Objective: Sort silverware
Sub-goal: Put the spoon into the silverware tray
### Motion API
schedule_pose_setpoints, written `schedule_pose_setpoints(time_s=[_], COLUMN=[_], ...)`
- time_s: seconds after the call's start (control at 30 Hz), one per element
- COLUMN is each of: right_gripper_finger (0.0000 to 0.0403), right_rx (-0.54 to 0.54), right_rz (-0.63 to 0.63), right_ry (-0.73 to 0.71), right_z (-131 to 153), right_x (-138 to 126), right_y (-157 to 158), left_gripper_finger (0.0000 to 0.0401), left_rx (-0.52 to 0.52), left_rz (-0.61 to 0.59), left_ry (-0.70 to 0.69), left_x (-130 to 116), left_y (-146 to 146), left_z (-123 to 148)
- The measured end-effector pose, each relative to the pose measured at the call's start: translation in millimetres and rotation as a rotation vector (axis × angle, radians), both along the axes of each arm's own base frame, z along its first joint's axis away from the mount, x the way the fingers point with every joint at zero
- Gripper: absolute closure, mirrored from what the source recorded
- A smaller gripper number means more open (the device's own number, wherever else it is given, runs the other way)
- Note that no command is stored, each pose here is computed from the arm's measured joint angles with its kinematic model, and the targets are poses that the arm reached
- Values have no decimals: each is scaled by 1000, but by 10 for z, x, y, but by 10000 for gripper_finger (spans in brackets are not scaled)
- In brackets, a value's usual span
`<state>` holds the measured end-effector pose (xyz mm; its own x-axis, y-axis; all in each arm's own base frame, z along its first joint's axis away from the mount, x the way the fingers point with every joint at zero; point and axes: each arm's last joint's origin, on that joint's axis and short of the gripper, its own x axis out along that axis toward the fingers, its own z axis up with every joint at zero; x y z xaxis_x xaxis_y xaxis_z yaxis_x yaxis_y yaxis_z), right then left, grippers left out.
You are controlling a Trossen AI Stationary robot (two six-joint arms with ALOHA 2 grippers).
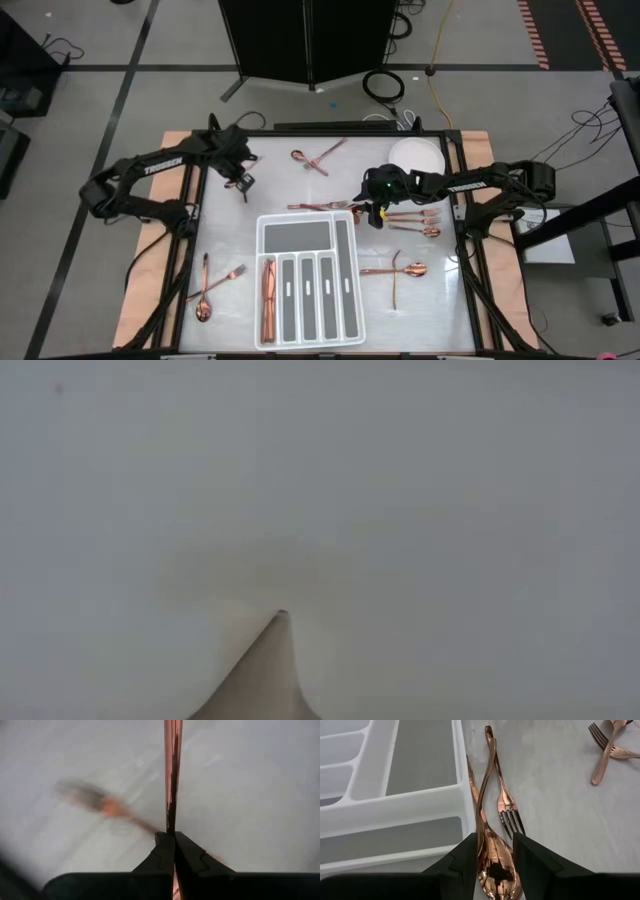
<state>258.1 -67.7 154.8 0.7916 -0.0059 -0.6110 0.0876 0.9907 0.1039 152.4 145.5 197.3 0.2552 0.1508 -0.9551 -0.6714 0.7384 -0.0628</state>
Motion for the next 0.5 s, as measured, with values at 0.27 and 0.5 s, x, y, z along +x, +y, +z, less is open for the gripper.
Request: schedule_pose_setpoints(time_s=[0.27,0.5], right_gripper_finger=[289,289], right_rx=[-6,11], right_rz=[-2,-17], right_ry=[-15,-21], right_z=[12,17], right_x=[9,13], right_y=[-4,-5], left_gripper_finger=[400,401], left_rx=[15,127], left_rz=[-557,-995], left_ry=[-42,-80], left_x=[219,490], left_y=[-453,-859], left_z=[95,88])
